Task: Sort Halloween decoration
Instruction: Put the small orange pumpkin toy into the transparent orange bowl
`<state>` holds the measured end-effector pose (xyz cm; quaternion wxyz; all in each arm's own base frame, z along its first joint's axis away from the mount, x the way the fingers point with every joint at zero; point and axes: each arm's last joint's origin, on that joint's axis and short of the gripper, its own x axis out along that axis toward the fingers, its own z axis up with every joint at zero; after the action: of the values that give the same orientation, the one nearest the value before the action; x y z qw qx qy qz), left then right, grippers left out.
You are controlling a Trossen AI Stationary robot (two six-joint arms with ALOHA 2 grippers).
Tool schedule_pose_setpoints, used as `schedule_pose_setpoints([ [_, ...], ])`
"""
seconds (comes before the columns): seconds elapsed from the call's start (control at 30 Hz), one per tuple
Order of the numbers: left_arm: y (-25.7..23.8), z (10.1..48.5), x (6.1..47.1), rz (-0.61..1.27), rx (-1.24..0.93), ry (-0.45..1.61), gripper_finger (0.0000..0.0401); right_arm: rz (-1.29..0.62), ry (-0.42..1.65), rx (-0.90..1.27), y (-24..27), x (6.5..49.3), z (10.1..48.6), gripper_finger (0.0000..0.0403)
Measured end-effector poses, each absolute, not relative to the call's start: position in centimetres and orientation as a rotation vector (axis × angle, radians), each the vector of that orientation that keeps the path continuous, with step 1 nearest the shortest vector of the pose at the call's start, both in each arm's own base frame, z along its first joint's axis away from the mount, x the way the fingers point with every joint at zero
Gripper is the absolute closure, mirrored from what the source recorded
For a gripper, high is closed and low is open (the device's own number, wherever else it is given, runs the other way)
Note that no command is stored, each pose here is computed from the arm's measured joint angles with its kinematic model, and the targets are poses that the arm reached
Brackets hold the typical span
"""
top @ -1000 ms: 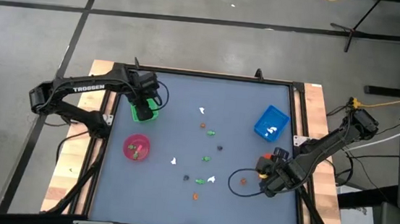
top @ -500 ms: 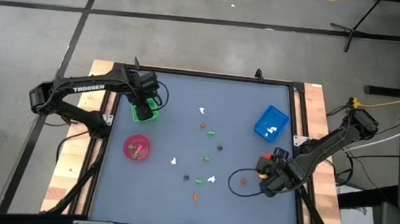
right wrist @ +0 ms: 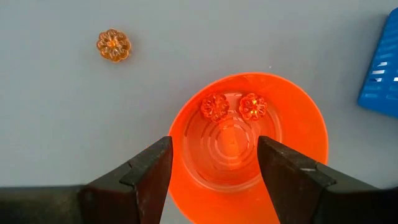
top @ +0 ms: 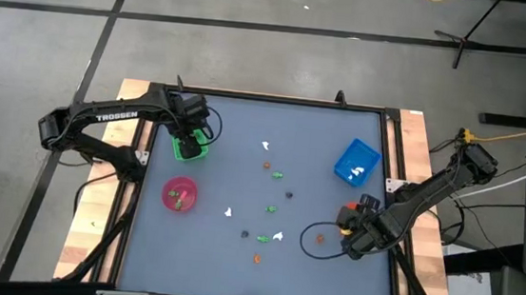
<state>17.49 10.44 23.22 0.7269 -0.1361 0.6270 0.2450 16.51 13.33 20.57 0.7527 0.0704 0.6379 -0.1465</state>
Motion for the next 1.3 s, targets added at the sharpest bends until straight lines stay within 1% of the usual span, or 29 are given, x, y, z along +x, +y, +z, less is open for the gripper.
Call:
schedule_pose_setpoints([
  [0.77, 11.2, 23.7, 19.0, 0.564, -0.264, 1.204, 0.0187, -0.320, 1.392, 0.154, 13.3, 16.5, 20.6, 0.0169],
  [1.1, 10.3, 23.9, 20.2, 0.519, -0.214, 1.139, 0.0187, -0.316, 1.395, 0.160, 13.4, 16.5, 20.6, 0.0169],
  [1.3, 9.6, 24.1, 21.0, 0.482, -0.180, 1.095, 0.0187, -0.283, 1.386, 0.198, 13.8, 17.0, 21.7, 0.0169],
])
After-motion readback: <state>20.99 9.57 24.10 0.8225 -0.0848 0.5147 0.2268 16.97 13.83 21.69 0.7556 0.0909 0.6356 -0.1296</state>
